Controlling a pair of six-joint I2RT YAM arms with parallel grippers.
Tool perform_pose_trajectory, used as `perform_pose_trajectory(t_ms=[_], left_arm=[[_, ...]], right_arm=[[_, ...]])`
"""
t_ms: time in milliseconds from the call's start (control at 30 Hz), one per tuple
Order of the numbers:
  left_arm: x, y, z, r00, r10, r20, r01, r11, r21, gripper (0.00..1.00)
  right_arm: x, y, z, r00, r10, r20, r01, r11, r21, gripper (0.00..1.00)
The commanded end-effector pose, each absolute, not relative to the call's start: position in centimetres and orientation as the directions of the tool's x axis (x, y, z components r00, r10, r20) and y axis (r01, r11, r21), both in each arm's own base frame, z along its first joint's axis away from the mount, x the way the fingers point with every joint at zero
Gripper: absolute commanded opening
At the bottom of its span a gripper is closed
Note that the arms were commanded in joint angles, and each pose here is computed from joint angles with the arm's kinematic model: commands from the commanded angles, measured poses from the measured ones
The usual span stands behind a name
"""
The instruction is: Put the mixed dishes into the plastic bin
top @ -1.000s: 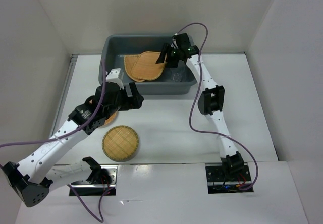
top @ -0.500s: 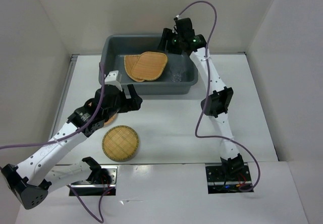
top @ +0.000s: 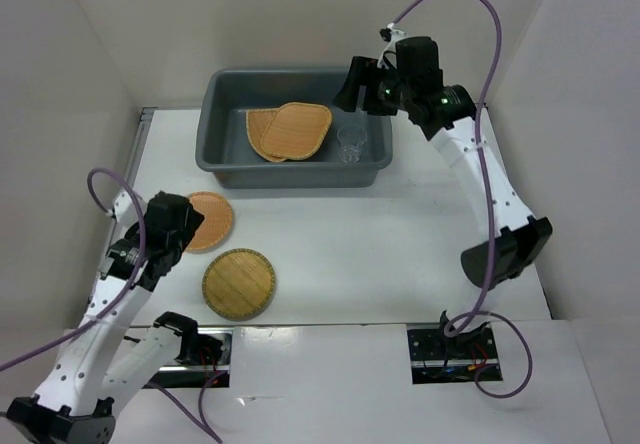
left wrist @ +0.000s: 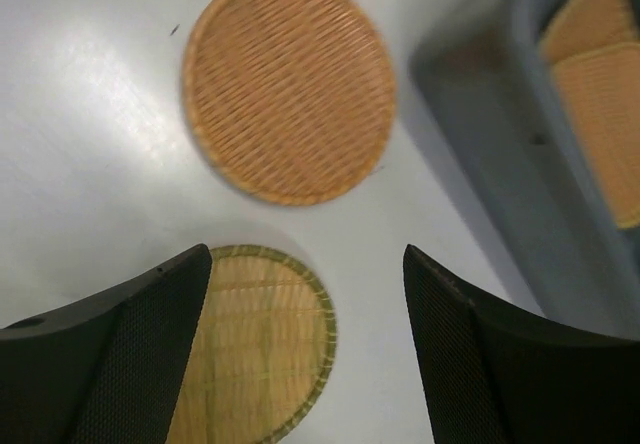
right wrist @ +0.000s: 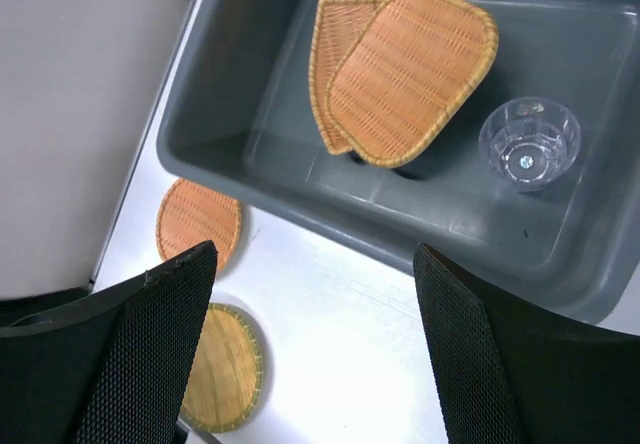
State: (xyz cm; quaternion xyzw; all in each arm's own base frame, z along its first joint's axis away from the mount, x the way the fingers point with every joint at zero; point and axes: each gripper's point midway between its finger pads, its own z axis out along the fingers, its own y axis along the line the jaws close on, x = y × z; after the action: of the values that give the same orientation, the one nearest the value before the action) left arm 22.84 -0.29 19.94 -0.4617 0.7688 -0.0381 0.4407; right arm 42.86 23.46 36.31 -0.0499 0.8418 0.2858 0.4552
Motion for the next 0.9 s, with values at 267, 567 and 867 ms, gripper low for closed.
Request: perform_pose_trajectory(t_ms=[267,567,867], left_arm=[[20.5,1.0,8.8,-0.065,-0.924,-0.376,-0.870,0.238,-0.433,0.83],[23.6,2.8,6.4,0.038,-0.923,-0.384,-0.852,0.171,-0.495,0.83],[25.6,3.1,5.5,0.115,-0.925,-0.362,-0.803,0.128,-0.582,0.83]], right_arm=[[38.4,23.7,31.2,-0.648,0.115,-0.753,-0.399,0.790,0.465,0.84],[36.3,23.0,30.9,-0.655,0.111,-0.747,-0.402,0.786,0.469,0.84],[35.5,22.0,30.3,-0.662,0.103,-0.742,-0.376,0.811,0.448,0.86]])
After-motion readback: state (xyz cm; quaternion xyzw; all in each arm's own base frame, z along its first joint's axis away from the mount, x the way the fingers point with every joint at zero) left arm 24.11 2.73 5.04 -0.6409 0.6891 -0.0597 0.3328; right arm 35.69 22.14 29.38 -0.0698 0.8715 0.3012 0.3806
